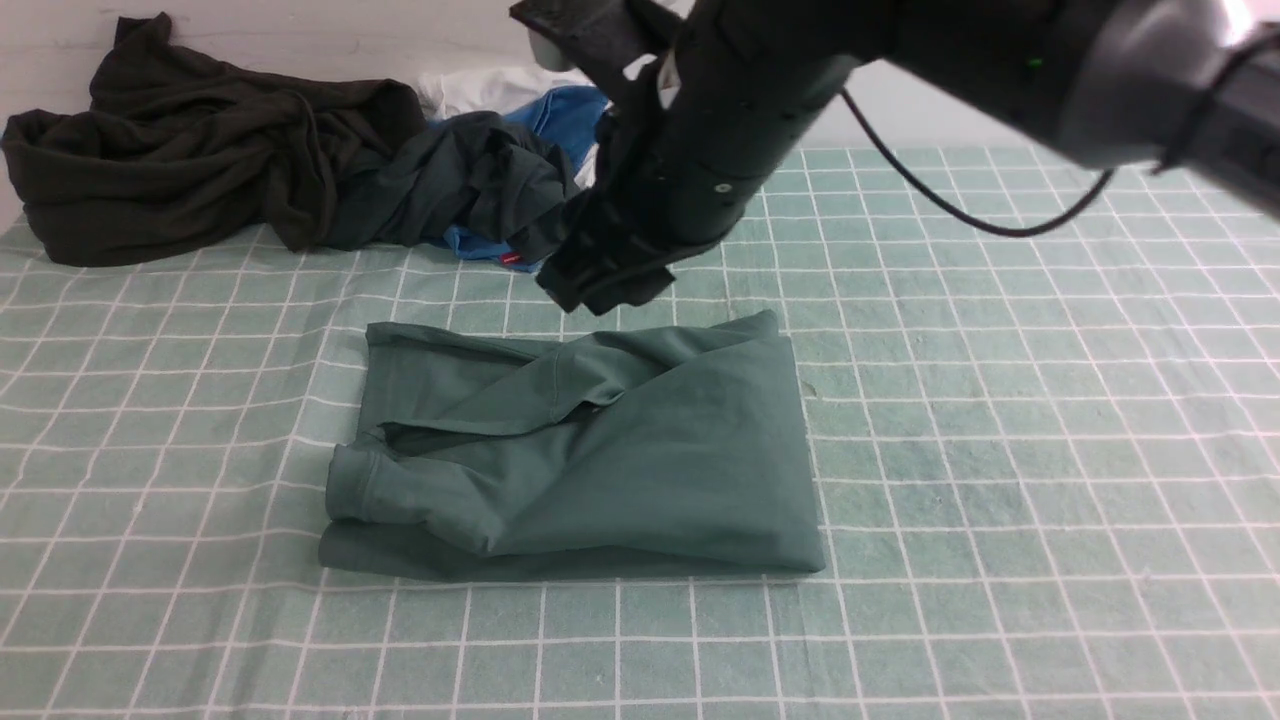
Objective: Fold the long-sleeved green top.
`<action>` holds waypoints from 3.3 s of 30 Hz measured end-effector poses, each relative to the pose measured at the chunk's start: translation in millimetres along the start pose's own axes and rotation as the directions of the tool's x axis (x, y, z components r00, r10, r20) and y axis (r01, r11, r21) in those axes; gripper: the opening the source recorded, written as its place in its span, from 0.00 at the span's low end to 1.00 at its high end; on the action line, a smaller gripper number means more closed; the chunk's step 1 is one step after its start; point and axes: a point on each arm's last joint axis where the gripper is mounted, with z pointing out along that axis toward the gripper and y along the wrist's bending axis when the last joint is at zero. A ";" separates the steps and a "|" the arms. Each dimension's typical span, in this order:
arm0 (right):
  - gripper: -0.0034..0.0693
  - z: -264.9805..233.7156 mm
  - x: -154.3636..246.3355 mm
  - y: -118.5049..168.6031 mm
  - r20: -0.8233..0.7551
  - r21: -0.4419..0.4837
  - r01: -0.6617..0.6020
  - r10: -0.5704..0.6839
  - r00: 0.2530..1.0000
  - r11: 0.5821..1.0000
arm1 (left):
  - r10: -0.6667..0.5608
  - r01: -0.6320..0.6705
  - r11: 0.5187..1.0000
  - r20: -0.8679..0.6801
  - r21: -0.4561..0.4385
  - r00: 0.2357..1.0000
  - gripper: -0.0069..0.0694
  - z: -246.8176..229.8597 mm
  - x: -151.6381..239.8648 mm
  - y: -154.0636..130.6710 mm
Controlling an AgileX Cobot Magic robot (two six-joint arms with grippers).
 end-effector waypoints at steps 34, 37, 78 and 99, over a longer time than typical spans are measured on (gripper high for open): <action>0.03 -198.6 300.8 28.9 0.756 0.096 -0.040 -0.047 0.652 0.995 | 0.005 -0.006 1.000 0.111 0.008 0.994 0.09 8.2 11.7 -1.7; 0.03 -200.3 302.3 29.8 0.767 0.080 -0.045 -0.032 0.641 0.996 | 0.005 -0.006 1.000 0.111 0.008 0.994 0.09 8.2 11.7 -1.7; 0.03 -62.4 414.8 -1.3 0.788 0.325 -0.738 0.262 0.557 0.592 | 0.005 -0.006 1.000 0.114 0.008 0.993 0.09 8.0 11.6 -1.7; 0.03 -62.4 414.9 -1.3 0.786 0.325 -0.738 0.264 0.558 0.591 | 0.007 -0.008 1.000 0.104 0.008 0.995 0.09 11.2 13.8 -2.1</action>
